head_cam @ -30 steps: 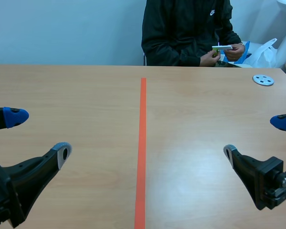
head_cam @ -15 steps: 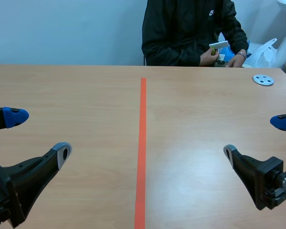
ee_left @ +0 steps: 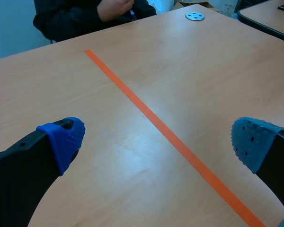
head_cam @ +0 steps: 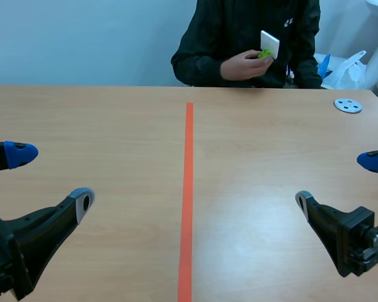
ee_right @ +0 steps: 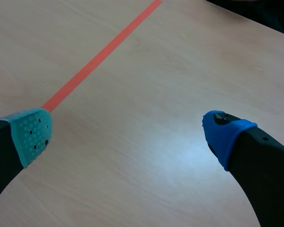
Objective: Sort the leaf by its shape. The table is split by an orange tape line. A compound leaf with several leaflets goes to the left side, a simple leaf with one blade goes to the right side. Return to the home posture when a red brick is placed on the table.
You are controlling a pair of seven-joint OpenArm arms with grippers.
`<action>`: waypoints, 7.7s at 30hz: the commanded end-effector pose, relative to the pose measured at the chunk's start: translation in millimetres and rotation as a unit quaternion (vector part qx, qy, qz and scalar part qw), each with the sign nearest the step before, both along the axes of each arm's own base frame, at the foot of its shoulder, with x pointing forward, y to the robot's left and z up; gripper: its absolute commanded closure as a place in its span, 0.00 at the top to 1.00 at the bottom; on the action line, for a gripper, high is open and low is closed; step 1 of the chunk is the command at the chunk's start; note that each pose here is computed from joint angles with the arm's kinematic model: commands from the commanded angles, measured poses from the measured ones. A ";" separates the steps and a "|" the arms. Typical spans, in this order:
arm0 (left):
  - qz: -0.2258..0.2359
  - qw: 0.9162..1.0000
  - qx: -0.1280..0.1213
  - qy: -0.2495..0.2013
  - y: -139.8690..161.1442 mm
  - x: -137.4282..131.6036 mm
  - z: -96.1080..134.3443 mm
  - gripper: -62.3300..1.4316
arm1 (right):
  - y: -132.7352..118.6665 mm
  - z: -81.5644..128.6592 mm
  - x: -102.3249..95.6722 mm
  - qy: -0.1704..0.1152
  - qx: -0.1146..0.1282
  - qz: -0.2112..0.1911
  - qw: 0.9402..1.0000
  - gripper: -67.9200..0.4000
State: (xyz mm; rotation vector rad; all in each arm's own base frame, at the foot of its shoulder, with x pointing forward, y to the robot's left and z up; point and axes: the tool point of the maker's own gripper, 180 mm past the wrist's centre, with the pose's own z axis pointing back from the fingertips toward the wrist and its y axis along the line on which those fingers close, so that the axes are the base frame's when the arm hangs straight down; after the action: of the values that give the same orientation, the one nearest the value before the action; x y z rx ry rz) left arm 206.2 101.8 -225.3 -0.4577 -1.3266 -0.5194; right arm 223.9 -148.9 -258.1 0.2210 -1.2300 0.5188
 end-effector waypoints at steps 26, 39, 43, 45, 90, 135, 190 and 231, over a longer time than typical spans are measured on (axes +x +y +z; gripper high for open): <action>-0.005 1.000 -0.012 -0.013 -4.5 1.0 8.4 1.00 | 3.0 10.3 4.8 -0.019 0.005 0.004 1.000 1.00; -0.005 1.000 -0.012 -0.013 -4.5 1.0 8.4 1.00 | 3.0 10.2 4.7 -0.019 0.005 0.004 1.000 1.00; -0.005 1.000 -0.012 -0.013 -4.5 1.0 8.4 1.00 | 3.0 10.2 4.7 -0.019 0.005 0.004 1.000 1.00; -0.005 1.000 -0.012 -0.013 -4.5 1.0 8.4 1.00 | 3.0 10.2 4.7 -0.019 0.005 0.004 1.000 1.00; -0.005 1.000 -0.015 -0.016 -4.7 1.2 9.8 1.00 | 120.7 -58.9 11.6 0.056 0.049 0.181 0.981 1.00; -0.004 1.000 -0.015 -0.016 -4.6 1.2 9.8 1.00 | 186.1 -120.3 7.6 0.033 0.010 0.266 0.963 0.14; -0.004 1.000 -0.015 -0.016 -4.6 1.2 9.8 1.00 | -81.9 -67.8 200.3 -0.011 0.053 -0.223 0.973 0.02; -0.004 1.000 -0.015 -0.016 -4.6 1.2 9.7 1.00 | -128.8 -30.3 183.8 -0.052 0.013 -0.205 0.977 0.74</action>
State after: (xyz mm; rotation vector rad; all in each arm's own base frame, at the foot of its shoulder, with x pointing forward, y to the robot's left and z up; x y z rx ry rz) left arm 206.5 101.6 -223.5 -0.4607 -1.3364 -0.5180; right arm 404.3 -271.9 -304.5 -0.0362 -1.2972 0.1609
